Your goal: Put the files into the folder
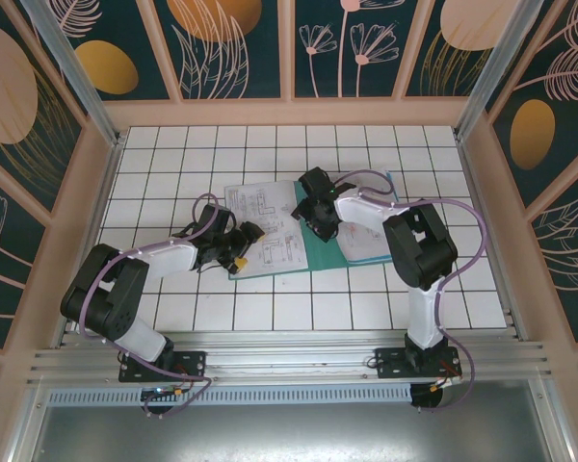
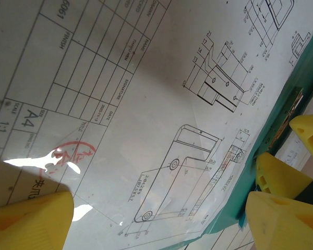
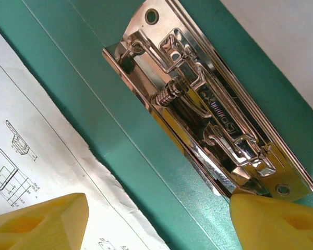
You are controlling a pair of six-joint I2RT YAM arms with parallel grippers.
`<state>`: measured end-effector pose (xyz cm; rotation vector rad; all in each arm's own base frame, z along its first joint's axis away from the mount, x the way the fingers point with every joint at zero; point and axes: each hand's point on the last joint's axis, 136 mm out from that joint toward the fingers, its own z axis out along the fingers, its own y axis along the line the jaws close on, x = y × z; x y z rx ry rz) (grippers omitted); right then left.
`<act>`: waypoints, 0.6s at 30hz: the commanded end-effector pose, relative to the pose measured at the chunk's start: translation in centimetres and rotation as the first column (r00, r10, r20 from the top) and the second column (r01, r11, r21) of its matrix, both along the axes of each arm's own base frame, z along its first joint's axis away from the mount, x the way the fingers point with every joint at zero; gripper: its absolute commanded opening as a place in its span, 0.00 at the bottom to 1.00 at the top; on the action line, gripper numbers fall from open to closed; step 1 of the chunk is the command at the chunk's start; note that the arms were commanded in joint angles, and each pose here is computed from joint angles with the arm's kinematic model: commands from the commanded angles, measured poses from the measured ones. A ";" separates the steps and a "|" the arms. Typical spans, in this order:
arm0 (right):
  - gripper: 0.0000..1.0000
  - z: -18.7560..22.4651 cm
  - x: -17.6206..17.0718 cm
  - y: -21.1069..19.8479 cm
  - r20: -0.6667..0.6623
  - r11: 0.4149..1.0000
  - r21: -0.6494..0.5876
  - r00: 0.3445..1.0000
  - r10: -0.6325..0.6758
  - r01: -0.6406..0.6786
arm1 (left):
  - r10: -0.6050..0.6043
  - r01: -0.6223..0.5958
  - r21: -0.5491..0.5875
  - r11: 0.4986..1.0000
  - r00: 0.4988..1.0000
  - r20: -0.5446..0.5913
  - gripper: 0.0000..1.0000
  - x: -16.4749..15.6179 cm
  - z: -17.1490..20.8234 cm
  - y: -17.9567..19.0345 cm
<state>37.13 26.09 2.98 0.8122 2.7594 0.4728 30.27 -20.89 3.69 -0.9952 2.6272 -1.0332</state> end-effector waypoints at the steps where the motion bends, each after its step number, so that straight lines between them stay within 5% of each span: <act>1: 0.75 -6.5 -3.2 -6.0 -0.160 0.967 -0.253 0.985 -0.061 0.019 | 0.031 -0.013 0.117 0.993 0.988 -0.153 0.86 -3.6 -3.4 2.4; 11: 0.75 -3.8 -1.5 -5.3 -0.081 0.969 -0.244 0.996 -0.048 0.027 | 0.030 -0.012 0.124 0.992 0.989 -0.146 0.86 -3.6 -3.2 2.6; 18: 0.77 7.4 2.3 -1.2 0.205 0.998 -0.068 0.979 0.006 0.008 | 0.025 -0.008 0.122 0.993 0.990 -0.136 0.87 -3.4 -3.0 2.5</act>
